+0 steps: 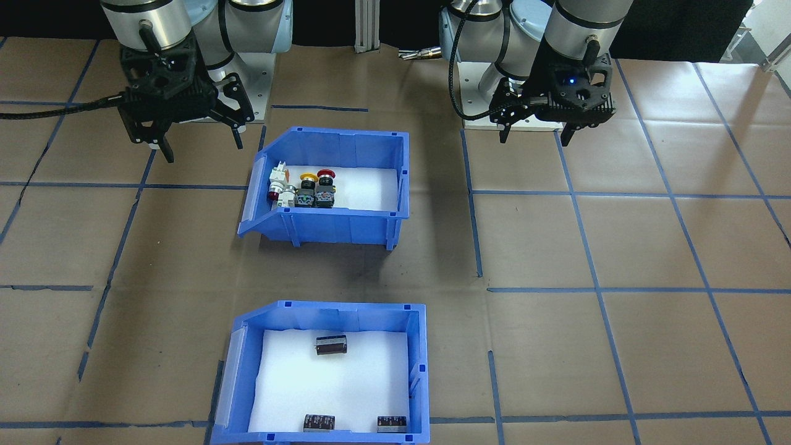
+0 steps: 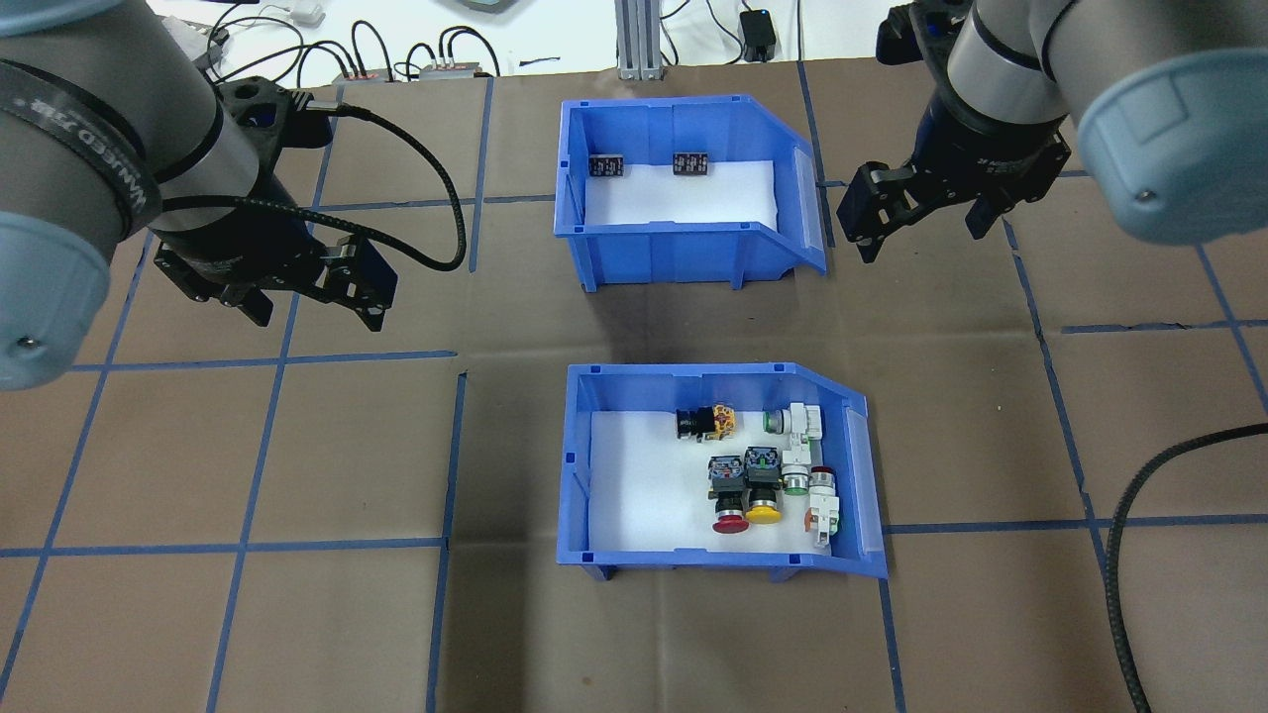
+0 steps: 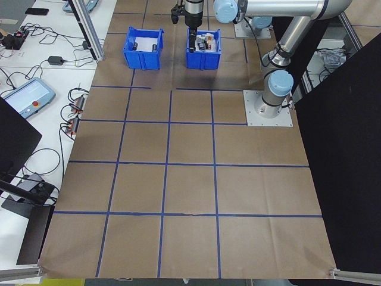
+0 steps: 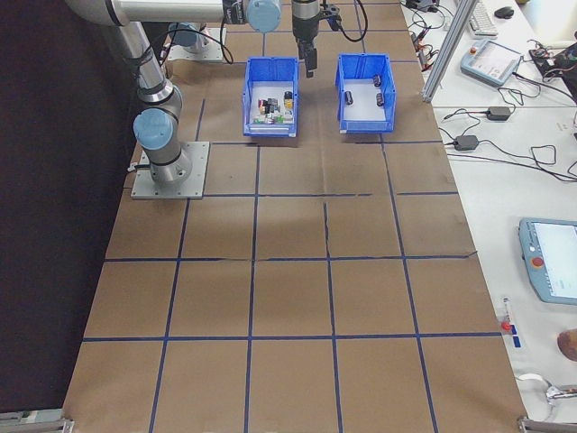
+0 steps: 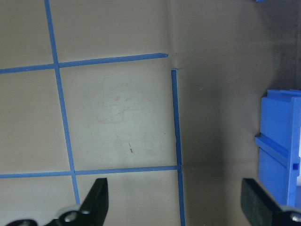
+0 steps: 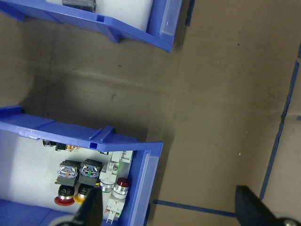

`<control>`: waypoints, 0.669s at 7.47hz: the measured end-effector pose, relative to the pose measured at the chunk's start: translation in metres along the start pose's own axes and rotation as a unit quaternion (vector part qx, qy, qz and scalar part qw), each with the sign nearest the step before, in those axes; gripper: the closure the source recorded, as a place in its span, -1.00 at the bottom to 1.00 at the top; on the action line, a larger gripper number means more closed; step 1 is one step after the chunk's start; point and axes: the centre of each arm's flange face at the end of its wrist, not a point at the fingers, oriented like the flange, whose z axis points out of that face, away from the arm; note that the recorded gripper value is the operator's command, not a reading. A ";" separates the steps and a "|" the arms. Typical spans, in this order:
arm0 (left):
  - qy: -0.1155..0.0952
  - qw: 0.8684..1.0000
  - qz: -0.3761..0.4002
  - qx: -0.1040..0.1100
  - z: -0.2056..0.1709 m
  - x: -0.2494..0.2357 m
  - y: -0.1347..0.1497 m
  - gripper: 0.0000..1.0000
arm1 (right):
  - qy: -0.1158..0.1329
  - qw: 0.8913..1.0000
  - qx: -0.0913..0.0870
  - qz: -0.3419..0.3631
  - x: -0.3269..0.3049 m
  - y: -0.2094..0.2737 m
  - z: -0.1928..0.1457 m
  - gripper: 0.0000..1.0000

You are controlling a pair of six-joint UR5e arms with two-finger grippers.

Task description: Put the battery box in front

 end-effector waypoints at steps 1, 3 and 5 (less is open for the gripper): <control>0.000 1.000 0.000 0.000 0.000 0.000 0.000 -1.00 | -0.002 1.000 -0.011 0.025 0.014 -0.004 0.002 -1.00; 0.001 1.000 0.000 0.000 0.000 0.000 0.000 -1.00 | -0.006 0.997 -0.014 0.072 0.022 -0.001 0.000 -1.00; 0.001 1.000 -0.001 0.001 -0.001 0.000 -0.001 -1.00 | -0.006 0.996 -0.011 0.091 0.021 0.012 0.002 -1.00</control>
